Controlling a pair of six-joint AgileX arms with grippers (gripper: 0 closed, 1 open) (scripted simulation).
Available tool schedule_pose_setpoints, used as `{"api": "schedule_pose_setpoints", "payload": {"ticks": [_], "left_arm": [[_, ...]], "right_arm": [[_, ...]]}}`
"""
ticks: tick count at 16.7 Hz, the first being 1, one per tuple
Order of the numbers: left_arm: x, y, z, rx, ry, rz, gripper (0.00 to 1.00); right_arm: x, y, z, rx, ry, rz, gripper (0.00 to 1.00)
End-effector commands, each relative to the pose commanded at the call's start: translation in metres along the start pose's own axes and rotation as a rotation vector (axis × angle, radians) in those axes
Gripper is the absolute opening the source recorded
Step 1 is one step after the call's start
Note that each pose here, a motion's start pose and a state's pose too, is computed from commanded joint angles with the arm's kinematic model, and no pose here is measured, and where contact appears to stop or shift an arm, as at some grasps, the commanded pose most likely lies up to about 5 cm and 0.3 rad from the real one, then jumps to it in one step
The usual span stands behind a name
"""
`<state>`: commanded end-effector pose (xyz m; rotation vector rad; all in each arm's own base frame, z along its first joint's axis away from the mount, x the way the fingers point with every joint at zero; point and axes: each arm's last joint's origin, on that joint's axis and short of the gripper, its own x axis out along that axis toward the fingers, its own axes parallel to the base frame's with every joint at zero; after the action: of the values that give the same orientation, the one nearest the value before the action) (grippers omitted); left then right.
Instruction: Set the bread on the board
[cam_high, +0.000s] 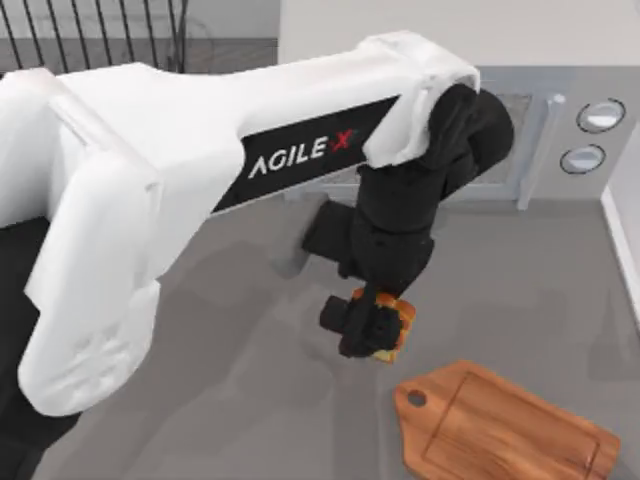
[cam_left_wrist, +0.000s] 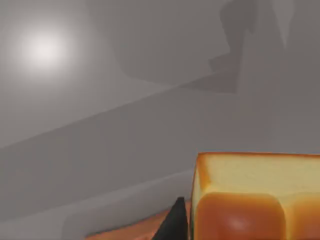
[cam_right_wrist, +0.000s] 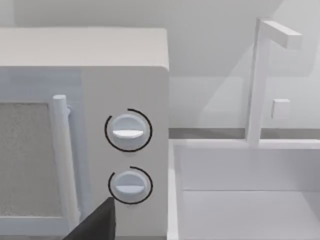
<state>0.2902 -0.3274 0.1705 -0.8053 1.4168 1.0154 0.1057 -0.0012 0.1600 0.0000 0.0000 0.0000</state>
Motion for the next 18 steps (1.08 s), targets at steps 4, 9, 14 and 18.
{"api": "schedule_pose_setpoints", "payload": {"ticks": [4, 9, 14, 18], "left_arm": [[-0.001, 0.024, -0.064, -0.248, 0.003, -0.047, 0.0], [-0.008, 0.051, -0.11, -0.402, 0.039, -0.108, 0.0], [-0.01, 0.055, -0.117, -0.423, 0.048, -0.119, 0.0], [-0.009, 0.054, -0.115, -0.425, 0.046, -0.116, 0.0]], "right_arm": [[0.0, 0.0, 0.0, 0.0, 0.0, 0.0, 1.0], [0.0, 0.0, 0.0, 0.0, 0.0, 0.0, 1.0], [0.0, 0.0, 0.0, 0.0, 0.0, 0.0, 1.0], [0.0, 0.0, 0.0, 0.0, 0.0, 0.0, 1.0]]}}
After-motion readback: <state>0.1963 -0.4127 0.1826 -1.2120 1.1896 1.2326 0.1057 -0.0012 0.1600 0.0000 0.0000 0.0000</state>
